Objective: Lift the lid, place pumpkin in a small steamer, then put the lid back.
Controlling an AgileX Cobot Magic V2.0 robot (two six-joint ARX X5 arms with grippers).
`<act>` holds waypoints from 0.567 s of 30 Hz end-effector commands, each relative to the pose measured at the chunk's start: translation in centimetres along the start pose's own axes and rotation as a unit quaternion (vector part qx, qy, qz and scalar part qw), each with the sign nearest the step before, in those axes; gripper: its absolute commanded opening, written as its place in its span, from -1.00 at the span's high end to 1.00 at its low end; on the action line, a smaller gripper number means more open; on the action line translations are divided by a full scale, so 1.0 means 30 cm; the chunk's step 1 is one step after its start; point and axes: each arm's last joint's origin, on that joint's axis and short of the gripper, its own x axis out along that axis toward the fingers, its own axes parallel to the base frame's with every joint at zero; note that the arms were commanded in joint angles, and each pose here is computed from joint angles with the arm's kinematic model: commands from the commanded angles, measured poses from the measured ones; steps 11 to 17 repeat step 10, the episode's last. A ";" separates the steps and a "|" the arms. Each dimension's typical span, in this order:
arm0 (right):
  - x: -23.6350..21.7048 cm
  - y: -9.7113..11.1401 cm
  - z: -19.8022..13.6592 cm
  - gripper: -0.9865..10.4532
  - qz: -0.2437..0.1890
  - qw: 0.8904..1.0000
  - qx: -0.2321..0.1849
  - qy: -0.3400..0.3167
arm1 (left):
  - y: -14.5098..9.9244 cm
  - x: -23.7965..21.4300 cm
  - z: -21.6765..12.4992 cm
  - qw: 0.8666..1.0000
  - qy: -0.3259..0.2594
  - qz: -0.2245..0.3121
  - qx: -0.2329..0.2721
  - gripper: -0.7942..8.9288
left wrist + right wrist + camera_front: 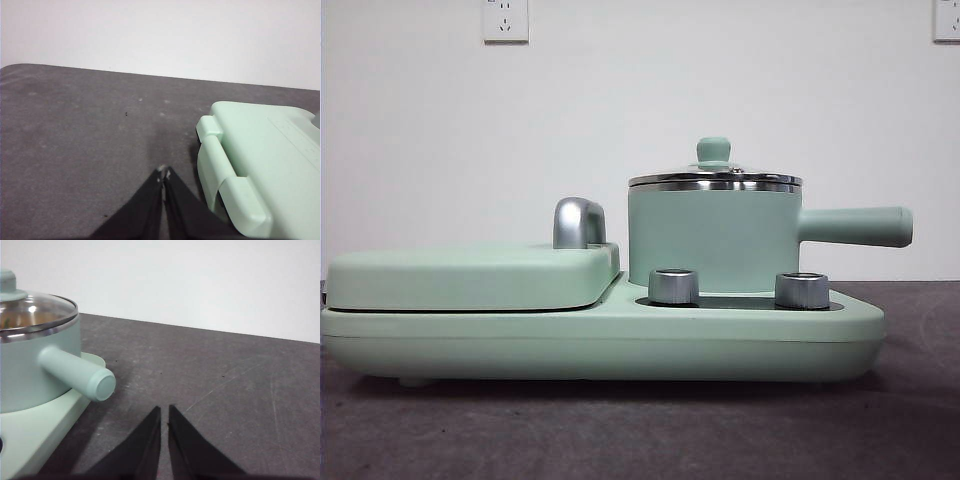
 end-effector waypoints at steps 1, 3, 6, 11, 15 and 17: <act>0.001 0.000 -0.001 0.78 0.000 1.000 0.004 -0.004 | 0.003 0.005 -0.019 1.000 0.004 0.003 0.004 0.82; 0.001 0.000 -0.001 0.78 0.000 1.000 0.004 -0.004 | 0.003 0.005 -0.019 1.000 0.004 0.003 0.004 0.82; 0.001 0.000 -0.001 0.78 0.000 1.000 0.004 -0.004 | 0.003 0.005 -0.019 1.000 0.004 0.003 0.004 0.82; 0.001 0.000 -0.001 0.78 0.000 1.000 0.004 -0.004 | 0.003 0.005 -0.019 1.000 0.004 0.003 0.004 0.82; 0.001 0.000 -0.001 0.78 0.000 1.000 0.004 -0.004 | 0.003 0.005 -0.019 1.000 0.004 0.003 0.004 0.82; 0.001 0.000 -0.001 0.78 0.000 1.000 0.004 -0.004 | 0.003 0.005 -0.019 1.000 0.004 0.003 0.004 0.82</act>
